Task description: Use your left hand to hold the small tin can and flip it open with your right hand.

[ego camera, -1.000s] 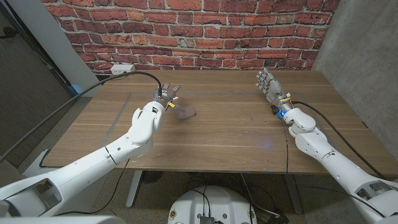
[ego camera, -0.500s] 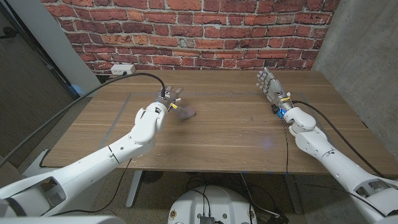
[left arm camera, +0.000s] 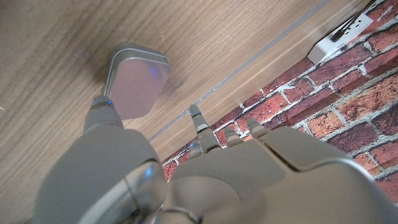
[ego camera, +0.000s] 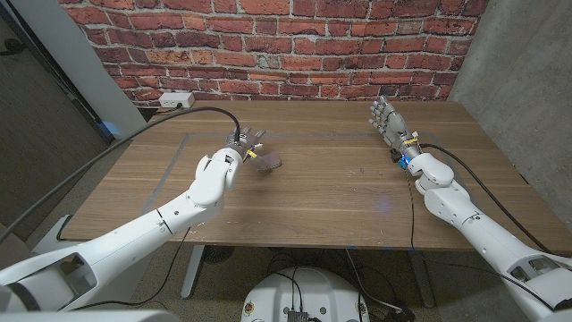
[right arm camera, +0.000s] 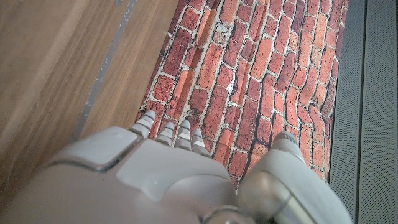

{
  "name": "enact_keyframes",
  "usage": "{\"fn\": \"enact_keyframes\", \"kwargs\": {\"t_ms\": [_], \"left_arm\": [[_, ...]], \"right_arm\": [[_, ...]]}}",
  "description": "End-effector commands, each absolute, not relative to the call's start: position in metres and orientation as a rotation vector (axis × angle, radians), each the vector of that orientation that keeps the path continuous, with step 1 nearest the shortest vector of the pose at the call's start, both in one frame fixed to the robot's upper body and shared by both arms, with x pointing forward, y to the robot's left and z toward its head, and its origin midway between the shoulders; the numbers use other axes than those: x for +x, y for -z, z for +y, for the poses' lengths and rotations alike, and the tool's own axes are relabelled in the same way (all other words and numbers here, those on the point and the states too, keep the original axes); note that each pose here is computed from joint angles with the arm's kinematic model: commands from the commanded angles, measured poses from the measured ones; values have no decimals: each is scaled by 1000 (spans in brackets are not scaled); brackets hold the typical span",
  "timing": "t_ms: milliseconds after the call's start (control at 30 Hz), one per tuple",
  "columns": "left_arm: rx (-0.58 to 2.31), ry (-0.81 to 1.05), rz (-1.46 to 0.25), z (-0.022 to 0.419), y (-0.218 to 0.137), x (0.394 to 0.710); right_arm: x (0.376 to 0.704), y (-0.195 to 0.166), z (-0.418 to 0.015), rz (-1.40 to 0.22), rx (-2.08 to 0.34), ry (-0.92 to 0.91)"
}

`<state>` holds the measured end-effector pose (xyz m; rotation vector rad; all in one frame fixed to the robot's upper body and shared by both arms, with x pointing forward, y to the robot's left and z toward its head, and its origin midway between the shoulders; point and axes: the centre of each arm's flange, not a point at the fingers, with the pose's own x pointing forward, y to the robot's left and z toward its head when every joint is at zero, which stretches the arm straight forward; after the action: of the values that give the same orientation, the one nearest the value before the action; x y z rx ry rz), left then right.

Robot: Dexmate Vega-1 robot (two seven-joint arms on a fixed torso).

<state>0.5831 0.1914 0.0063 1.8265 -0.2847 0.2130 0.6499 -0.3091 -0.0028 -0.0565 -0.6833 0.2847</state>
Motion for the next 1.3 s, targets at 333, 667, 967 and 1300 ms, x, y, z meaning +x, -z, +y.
{"fn": "enact_keyframes", "kwargs": {"t_ms": [333, 667, 967, 1300], "left_arm": [[1836, -144, -281, 191, -4, 590], [1841, -123, -261, 194, -1, 595], [1875, -103, -236, 195, 1, 599], [1881, -83, -247, 190, 2, 600]], "right_arm": [[652, -2, -310, -684, -51, -276], [651, -2, -309, -683, -49, -269], [652, -2, -308, -683, -51, -270], [652, -2, -307, -687, -54, -267]]}}
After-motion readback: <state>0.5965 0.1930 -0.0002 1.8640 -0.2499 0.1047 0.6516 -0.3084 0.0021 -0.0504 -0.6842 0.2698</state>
